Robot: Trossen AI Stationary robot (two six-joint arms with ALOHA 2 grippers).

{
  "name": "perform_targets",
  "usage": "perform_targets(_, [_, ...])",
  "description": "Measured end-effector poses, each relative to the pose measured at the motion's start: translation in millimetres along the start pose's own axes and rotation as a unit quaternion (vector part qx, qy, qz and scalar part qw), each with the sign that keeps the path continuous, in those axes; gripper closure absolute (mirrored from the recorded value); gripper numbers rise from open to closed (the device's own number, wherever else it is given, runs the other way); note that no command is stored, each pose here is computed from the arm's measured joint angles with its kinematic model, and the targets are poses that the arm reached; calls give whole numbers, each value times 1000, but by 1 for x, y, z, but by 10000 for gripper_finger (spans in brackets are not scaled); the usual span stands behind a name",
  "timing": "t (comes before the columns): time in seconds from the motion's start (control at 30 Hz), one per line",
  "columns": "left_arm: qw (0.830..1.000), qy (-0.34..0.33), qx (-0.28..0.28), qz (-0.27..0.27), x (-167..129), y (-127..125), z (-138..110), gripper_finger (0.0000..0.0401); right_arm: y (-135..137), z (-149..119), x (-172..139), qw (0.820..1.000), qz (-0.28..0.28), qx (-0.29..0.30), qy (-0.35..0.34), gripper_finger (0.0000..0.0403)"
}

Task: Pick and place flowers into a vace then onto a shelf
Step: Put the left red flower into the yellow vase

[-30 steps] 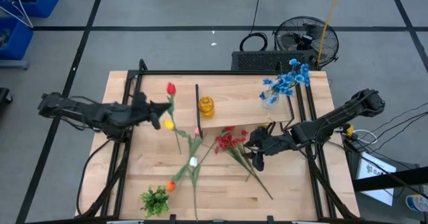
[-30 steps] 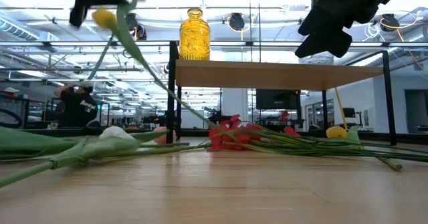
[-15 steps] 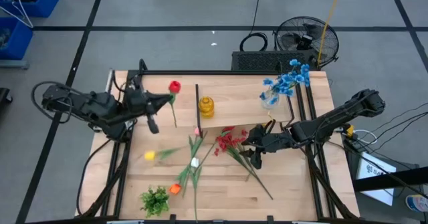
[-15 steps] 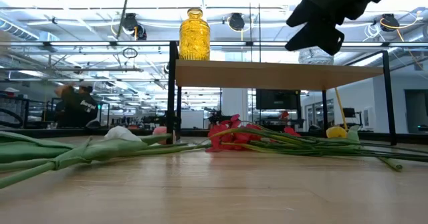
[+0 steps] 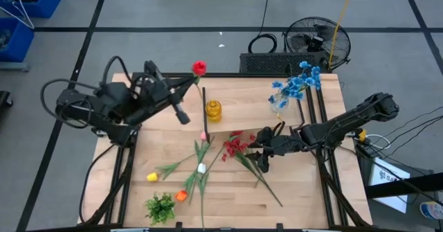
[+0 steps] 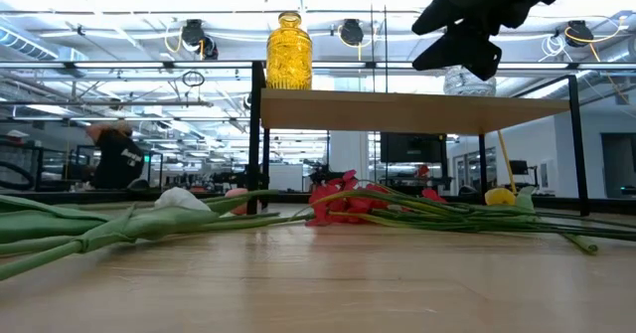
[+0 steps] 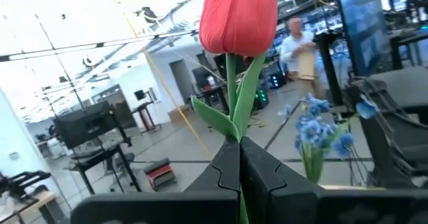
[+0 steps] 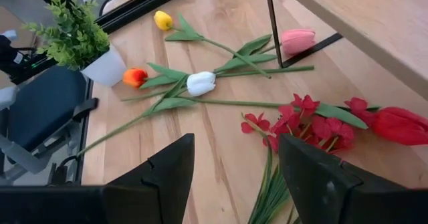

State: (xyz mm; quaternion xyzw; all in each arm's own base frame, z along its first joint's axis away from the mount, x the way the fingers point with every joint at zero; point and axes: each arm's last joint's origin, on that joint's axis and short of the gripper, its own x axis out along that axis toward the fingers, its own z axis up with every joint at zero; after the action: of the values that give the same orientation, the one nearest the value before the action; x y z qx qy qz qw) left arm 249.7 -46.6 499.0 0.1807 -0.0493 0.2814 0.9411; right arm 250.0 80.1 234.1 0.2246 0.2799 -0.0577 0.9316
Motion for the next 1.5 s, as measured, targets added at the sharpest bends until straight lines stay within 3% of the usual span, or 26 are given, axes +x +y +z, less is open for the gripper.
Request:
perform_targets(0.3, [999,-15,-50,-5,13,2,-2,401,0,0,0,1000,1,4,3,193])
perform_targets(0.7, [999,29,-28,3,34,-14,-22,401,0,-1,0,1000,1,3,3,193])
perform_targets(1.17, [999,-5,-36,17,30,-3,-12,401,0,-1,0,1000,1,3,3,193])
perform_targets(1.5, [998,51,-25,1,37,-10,-29,400,0,-1,0,1000,1,3,4,193])
